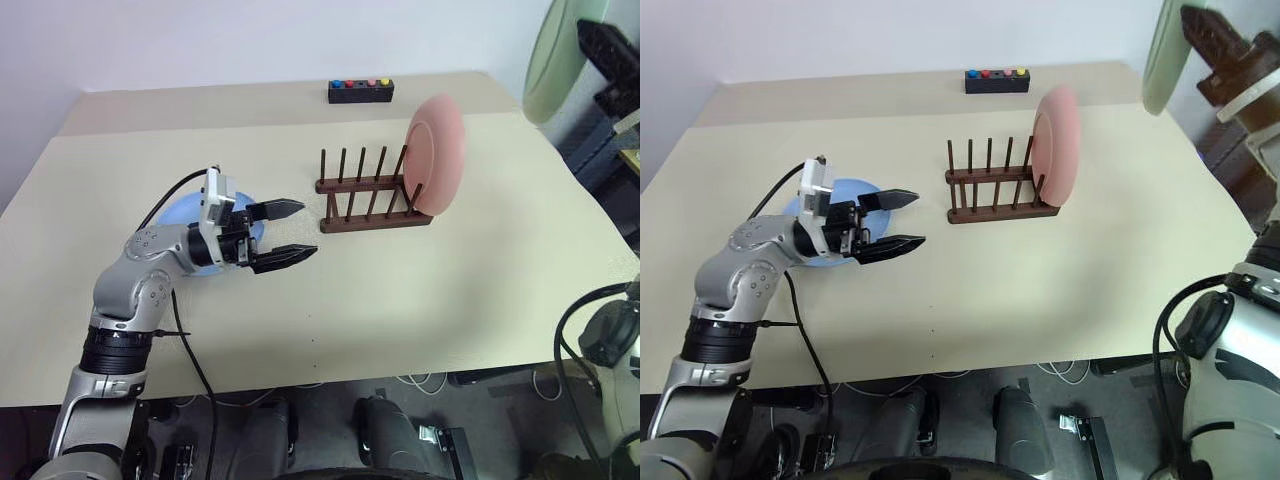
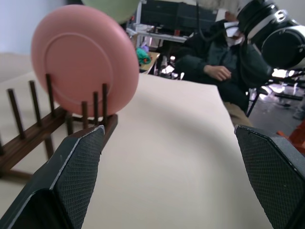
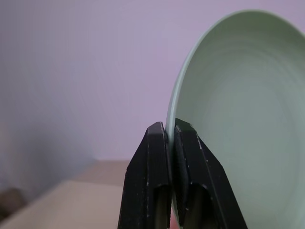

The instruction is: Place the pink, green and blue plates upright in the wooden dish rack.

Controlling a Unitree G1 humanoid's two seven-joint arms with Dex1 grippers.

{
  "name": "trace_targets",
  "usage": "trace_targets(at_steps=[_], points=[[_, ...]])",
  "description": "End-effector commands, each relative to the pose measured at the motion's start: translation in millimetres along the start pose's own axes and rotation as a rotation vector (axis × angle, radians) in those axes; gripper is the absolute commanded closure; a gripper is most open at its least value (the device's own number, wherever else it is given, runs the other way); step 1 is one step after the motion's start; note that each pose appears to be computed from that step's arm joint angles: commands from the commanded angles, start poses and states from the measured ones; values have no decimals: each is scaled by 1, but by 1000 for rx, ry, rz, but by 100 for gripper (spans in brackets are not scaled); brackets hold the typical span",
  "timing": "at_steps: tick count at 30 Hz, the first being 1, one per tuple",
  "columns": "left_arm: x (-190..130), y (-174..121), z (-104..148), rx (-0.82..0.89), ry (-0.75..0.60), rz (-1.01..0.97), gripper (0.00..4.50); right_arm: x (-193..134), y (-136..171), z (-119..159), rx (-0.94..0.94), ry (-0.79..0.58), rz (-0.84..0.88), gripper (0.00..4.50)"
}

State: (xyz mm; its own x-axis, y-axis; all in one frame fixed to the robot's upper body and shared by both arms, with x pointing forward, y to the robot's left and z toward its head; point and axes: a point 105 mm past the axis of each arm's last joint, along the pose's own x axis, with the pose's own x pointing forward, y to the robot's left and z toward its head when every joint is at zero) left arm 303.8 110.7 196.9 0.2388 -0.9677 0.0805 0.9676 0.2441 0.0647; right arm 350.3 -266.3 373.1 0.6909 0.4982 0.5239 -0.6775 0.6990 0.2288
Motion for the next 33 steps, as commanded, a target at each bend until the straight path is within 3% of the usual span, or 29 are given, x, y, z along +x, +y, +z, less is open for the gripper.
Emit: trace_targets(at_steps=[1,9,15,24,33], points=[[-5,2,14,59,-24,13,0,10,38,37,47,-135,147,445],[-11,4,16,76,-13,20,0,14,67,38,279,-144,332,445],[-18,7,19,83,1,25,0,14,81,12,371,-62,411,445],[-18,3,19,77,-2,1,0,17,79,-52,442,90,388,445],[-21,3,20,85,9,-2,0,22,73,-78,450,126,343,445]])
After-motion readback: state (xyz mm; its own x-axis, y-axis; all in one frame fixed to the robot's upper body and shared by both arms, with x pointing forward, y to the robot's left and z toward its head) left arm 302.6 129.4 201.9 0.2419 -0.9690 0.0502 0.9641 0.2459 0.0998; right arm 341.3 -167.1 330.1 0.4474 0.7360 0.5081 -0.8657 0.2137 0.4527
